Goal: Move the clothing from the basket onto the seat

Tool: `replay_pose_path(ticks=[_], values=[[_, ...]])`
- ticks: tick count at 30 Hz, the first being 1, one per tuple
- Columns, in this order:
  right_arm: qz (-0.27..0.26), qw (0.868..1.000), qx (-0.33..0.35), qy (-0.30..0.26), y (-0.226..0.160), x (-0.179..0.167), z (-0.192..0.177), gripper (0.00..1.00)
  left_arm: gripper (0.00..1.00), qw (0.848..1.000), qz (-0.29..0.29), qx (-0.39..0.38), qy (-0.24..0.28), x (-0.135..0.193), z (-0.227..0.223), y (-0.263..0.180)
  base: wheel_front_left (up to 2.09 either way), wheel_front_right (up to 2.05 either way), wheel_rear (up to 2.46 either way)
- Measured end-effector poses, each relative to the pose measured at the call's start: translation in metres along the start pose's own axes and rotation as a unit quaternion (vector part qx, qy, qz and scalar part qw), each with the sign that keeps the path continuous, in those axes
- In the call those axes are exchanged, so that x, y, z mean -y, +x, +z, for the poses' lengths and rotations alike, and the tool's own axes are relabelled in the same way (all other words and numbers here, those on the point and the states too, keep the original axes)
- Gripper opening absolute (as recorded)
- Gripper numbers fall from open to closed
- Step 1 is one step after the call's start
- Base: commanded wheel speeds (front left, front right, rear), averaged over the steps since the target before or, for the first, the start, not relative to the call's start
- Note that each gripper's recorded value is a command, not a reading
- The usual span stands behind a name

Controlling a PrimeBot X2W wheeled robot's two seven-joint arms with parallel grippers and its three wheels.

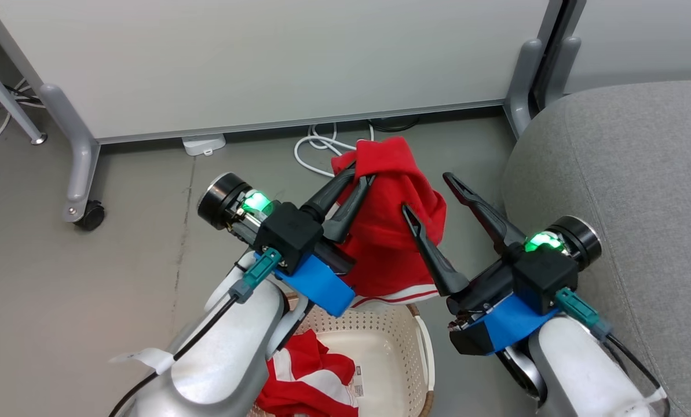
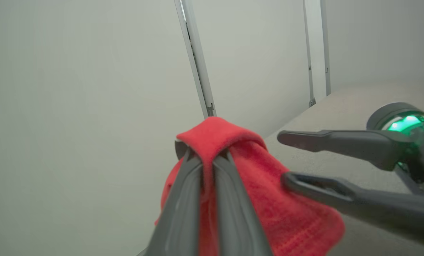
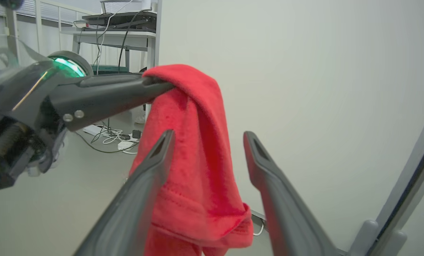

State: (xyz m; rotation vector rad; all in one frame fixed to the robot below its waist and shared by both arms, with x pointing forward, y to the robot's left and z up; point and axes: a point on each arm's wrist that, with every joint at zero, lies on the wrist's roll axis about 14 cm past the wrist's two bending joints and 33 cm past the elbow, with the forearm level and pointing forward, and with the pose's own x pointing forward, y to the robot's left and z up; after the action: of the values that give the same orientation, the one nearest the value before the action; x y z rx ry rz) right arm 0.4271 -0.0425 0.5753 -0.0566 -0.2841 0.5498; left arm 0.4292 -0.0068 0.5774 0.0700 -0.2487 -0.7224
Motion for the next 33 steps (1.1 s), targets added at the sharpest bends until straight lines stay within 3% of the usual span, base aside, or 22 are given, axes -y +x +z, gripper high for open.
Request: replay_pose_path(ticks=[15,16,17,18,33], values=[[0.044,0.997,-0.058,0.001,0.025,-0.022,-0.041,1.00,0.00,0.999,-0.030,0.012,-0.006,0.024,0.008,0.004,0.00,0.00,0.00],[0.044,0.997,-0.068,0.008,0.024,-0.025,-0.048,0.45,0.00,0.999,-0.032,0.014,-0.006,0.026,0.009,0.004,0.00,0.00,0.00],[0.043,0.997,-0.070,0.013,0.024,-0.025,-0.049,0.13,0.00,0.999,-0.032,0.014,-0.006,0.026,0.009,0.004,0.00,0.00,0.00],[0.043,0.997,-0.070,0.013,0.024,-0.025,-0.049,0.00,0.00,0.999,-0.032,0.014,-0.006,0.026,0.009,0.004,0.00,0.00,0.00],[0.031,0.996,-0.075,0.034,0.020,-0.022,-0.053,0.00,0.00,0.999,-0.030,0.008,-0.010,0.023,0.004,0.005,0.00,0.00,0.00]])
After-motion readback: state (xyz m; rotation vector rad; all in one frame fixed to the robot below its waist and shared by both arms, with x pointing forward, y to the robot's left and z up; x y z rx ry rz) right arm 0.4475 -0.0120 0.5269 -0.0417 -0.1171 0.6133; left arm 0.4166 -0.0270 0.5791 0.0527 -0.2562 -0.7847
